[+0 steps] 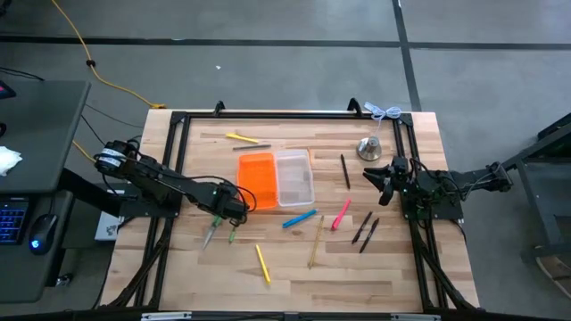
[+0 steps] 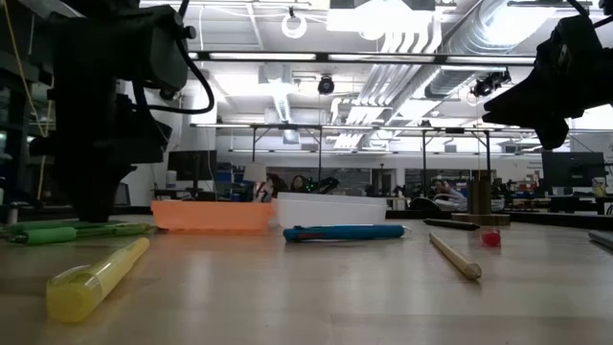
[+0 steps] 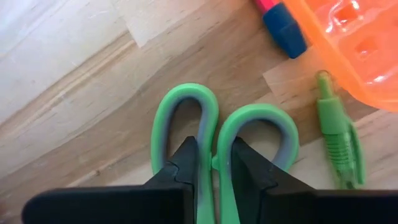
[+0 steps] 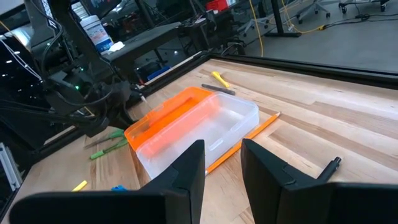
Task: Pick & place school supplies into a supply box
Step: Put the green scissors into the supply box
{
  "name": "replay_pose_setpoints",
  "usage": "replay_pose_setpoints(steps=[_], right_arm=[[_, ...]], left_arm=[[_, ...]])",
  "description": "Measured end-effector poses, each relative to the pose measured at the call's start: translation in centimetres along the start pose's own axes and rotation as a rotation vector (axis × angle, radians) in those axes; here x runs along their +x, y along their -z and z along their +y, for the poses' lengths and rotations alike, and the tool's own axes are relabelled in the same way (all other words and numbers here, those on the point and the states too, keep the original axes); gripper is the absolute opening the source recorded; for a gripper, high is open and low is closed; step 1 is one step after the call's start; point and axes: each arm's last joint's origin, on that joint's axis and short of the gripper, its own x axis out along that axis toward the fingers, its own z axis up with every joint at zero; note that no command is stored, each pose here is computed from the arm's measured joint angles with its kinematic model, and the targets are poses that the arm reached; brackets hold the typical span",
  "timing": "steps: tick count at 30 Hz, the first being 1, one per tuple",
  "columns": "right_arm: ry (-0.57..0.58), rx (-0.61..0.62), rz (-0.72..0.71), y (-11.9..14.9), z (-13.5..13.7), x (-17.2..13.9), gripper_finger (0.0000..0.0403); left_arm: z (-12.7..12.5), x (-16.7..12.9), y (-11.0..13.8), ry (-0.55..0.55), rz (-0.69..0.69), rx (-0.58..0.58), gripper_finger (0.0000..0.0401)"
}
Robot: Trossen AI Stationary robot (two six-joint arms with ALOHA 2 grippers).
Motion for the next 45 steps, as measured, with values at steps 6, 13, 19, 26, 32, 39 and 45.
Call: replay_pose_setpoints(steps=[6, 13, 19, 26, 32, 39, 45], right_arm=[[0.000, 0.000, 0.000, 0.0, 0.0, 0.0, 0.0083], [0.000, 0.000, 0.000, 0.0, 0.0, 0.0, 0.0083], [0.001, 0.000, 0.000, 0.0, 0.0, 0.0, 0.0083], [0.002, -0.003, 0.002, 0.0, 0.0, 0.0, 0.0083], [0.002, -0.002, 0.002, 0.0, 0.0, 0.0, 0.0083], [0.001, -0.001, 0.000, 0.0, 0.0, 0.0, 0.0083], [0.001, 0.000, 0.000, 0.0, 0.0, 0.0, 0.0083]], left_arm=[[0.3, -0.1, 0.1, -0.019, 0.016, 0.003, 0.0087], [1.2, -0.7, 0.3, -0.047, 0.043, 0.006, 0.0075], [3.1, -2.1, 0.7, -0.111, 0.087, -0.026, 0.0073], [4.2, -3.7, 0.7, -0.058, 0.078, -0.052, 0.0073], [4.9, -4.9, 0.6, 0.010, 0.038, -0.104, 0.0073], [6.0, -6.5, 0.7, 0.120, 0.015, -0.136, 0.0073], [7.2, -8.3, 0.6, 0.274, -0.043, -0.188, 0.0073]])
